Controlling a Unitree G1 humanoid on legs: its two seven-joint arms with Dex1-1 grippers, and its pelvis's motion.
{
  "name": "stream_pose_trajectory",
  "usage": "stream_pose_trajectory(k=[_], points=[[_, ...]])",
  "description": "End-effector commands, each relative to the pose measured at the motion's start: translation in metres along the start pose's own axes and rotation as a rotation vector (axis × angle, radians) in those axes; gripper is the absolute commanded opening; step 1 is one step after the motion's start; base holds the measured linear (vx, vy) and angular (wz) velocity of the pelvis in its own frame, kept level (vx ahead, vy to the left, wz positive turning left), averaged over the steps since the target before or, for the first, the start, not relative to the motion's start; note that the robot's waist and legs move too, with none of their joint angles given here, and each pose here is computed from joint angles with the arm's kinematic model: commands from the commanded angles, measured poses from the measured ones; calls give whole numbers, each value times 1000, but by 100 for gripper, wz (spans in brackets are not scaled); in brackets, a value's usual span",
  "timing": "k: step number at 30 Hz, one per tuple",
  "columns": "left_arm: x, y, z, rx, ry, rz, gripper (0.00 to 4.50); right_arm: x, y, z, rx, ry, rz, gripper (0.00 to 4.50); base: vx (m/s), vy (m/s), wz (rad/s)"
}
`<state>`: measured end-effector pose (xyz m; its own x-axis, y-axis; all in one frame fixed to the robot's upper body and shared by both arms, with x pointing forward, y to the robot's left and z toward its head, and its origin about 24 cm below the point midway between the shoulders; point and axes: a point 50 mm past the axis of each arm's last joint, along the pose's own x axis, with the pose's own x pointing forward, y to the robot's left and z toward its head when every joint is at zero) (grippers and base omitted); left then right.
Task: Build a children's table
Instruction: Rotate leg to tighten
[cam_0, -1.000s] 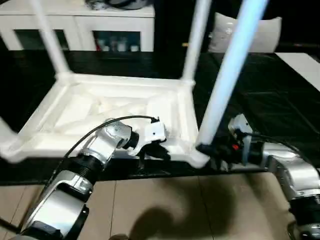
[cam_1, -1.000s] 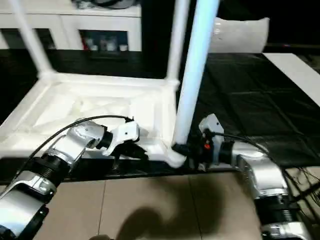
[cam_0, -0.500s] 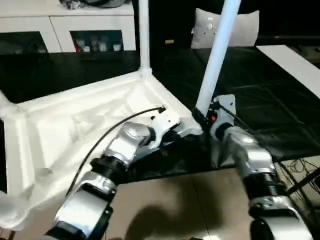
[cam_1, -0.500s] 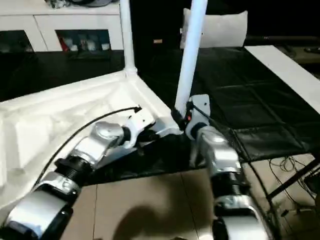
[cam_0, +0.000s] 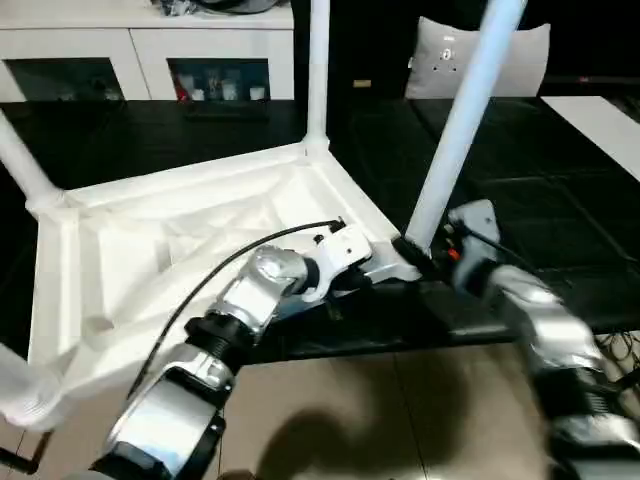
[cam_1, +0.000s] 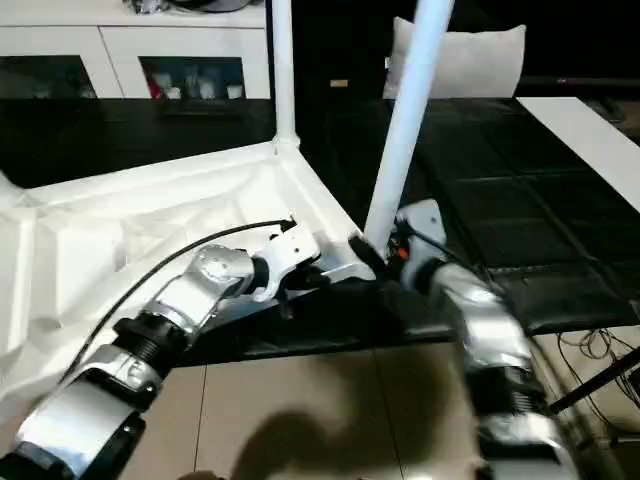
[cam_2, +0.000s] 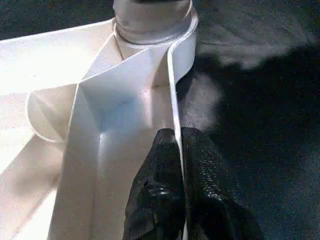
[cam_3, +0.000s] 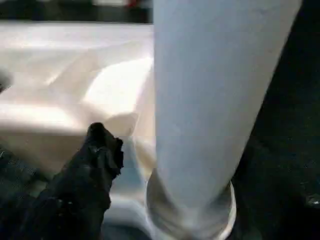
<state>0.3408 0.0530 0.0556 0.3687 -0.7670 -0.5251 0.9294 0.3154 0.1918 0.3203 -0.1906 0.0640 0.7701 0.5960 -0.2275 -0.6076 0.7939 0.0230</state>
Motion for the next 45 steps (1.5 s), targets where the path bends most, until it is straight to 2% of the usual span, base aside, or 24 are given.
stream_pose_trajectory(k=[1, 4, 8, 9, 10, 12, 15, 21, 22, 27, 33, 39, 41, 43, 44, 45], points=[[-1, -2, -3, 66, 19, -41, 0, -4, 5, 7, -41, -18, 102, 405, 0, 0, 0], [-12, -4, -12, 133, 35, -150, 0, -25, -2, 9, -139, 25, 216, 405, 0, 0, 0], [-23, -10, -20, 214, 46, -274, 0, -35, -3, 13, -171, 45, 343, 405, 0, 0, 0], [-23, -10, -20, 215, 46, -277, 0, -36, -3, 14, -171, 45, 346, 379, 0, 0, 0], [-27, -12, -23, 239, 61, -323, 0, -38, -2, 15, -174, 54, 397, 371, 0, 0, 0], [-32, -14, -28, 267, 77, -376, 0, -40, -1, 15, -165, 73, 457, 366, 0, 0, 0], [-41, -14, -32, 303, 99, -446, 0, -41, 4, 14, -164, 107, 561, 327, 0, 0, 0], [-51, -14, -32, 336, 116, -546, 0, -37, 18, 9, -145, 142, 698, 273, 0, 0, 0], [-51, -14, -32, 336, 116, -546, 0, -37, 18, 9, -145, 142, 698, 273, 0, 0, 0], [-53, -17, -31, 346, 108, -590, 0, -30, 26, 8, -131, 138, 746, 218, 0, 0, 0], [-53, -19, -32, 337, 100, -599, 0, -28, 29, 7, -110, 138, 778, 193, 0, 0, 0], [-50, -16, -29, 228, 51, -524, 0, -30, 32, 10, -37, 75, 742, 189, 0, 0, 0], [-45, -11, -24, 160, 24, -443, 0, -24, 31, 10, -6, 58, 628, 189, 0, 0, 0], [-43, -10, -22, 134, 11, -408, 0, -20, 30, 9, 7, 58, 566, 189, 0, 0, 0], [-39, -8, -17, 82, -13, -350, 0, -11, 29, 8, 27, 61, 448, 189, 0, 0, 0], [-38, -7, -17, 72, -17, -337, 0, -9, 28, 8, 36, 65, 419, 189, 0, 0, 0]])
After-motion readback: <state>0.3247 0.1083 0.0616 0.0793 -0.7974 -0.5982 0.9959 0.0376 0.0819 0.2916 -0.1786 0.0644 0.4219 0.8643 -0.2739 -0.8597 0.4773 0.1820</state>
